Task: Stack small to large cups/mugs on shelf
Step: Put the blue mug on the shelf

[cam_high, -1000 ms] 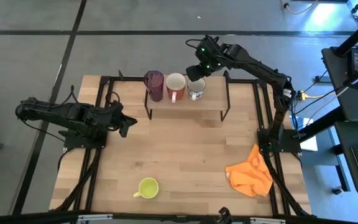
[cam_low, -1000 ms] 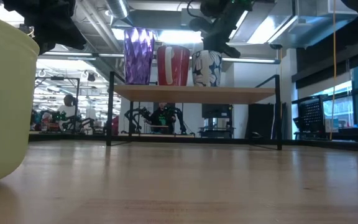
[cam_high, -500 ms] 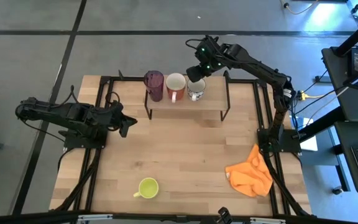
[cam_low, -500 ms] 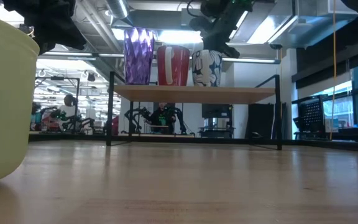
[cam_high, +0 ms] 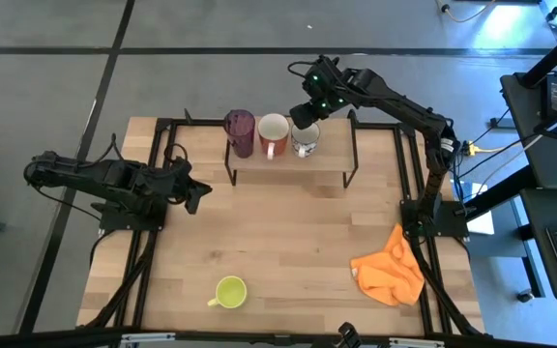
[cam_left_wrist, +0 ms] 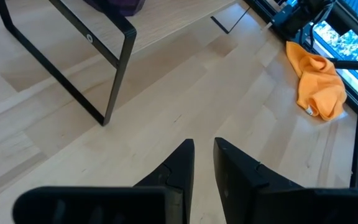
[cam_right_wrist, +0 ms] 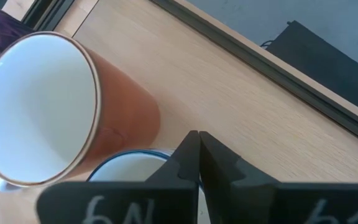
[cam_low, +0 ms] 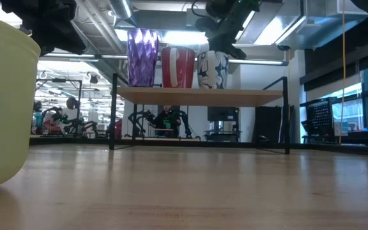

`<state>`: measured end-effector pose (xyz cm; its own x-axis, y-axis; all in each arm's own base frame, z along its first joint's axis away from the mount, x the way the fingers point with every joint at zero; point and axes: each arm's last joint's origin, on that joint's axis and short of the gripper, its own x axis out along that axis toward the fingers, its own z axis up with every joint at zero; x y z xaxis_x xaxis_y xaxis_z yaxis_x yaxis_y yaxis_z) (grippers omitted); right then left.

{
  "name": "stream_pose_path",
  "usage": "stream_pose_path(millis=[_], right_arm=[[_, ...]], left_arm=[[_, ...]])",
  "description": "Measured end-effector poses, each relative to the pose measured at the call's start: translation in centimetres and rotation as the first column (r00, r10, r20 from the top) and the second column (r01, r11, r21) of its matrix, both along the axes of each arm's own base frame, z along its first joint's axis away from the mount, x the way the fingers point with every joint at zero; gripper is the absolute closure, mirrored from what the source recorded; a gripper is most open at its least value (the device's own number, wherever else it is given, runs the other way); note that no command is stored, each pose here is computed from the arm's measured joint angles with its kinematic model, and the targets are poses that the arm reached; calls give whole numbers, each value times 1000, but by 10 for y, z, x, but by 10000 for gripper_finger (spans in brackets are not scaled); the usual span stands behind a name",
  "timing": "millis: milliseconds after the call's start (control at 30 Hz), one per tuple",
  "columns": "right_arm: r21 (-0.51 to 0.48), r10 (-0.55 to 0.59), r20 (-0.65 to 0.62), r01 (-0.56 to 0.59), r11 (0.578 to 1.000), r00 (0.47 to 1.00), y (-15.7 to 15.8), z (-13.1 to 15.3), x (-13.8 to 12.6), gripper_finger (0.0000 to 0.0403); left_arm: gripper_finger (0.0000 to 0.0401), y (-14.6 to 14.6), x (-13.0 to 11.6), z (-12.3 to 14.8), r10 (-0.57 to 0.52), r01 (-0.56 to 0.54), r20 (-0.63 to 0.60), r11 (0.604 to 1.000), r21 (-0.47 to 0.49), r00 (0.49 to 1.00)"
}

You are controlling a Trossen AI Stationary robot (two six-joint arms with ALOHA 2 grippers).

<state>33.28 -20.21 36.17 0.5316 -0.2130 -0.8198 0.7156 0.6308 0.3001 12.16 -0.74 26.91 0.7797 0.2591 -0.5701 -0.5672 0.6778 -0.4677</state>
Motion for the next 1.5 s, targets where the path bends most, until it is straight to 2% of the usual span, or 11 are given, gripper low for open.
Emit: stream_pose_path(millis=[800,967,1167,1300,1400,1500], right_arm=[[2,8,-21,-8,1000,1000,1,-1,-1,393],[-93,-11,8,12,996,1000,-2,3,3,393],[-211,21,116,4,978,993,6,32,12,393],[-289,108,106,-73,955,989,33,50,20,393],[-377,184,20,-163,912,983,65,58,27,393],[-449,202,-74,-214,868,977,97,61,31,393]], left_arm=[[346,0,0,0,-1,1,-1,1000,-1,1000],[346,0,0,0,-1,1,-2,1000,-1,1000],[346,0,0,0,-7,7,-3,1000,-6,1000],[346,0,0,0,-7,7,-4,1000,-6,1000],[346,0,0,0,-9,9,-6,1000,-2,1000],[346,0,0,0,-10,10,-7,1000,0,1000]])
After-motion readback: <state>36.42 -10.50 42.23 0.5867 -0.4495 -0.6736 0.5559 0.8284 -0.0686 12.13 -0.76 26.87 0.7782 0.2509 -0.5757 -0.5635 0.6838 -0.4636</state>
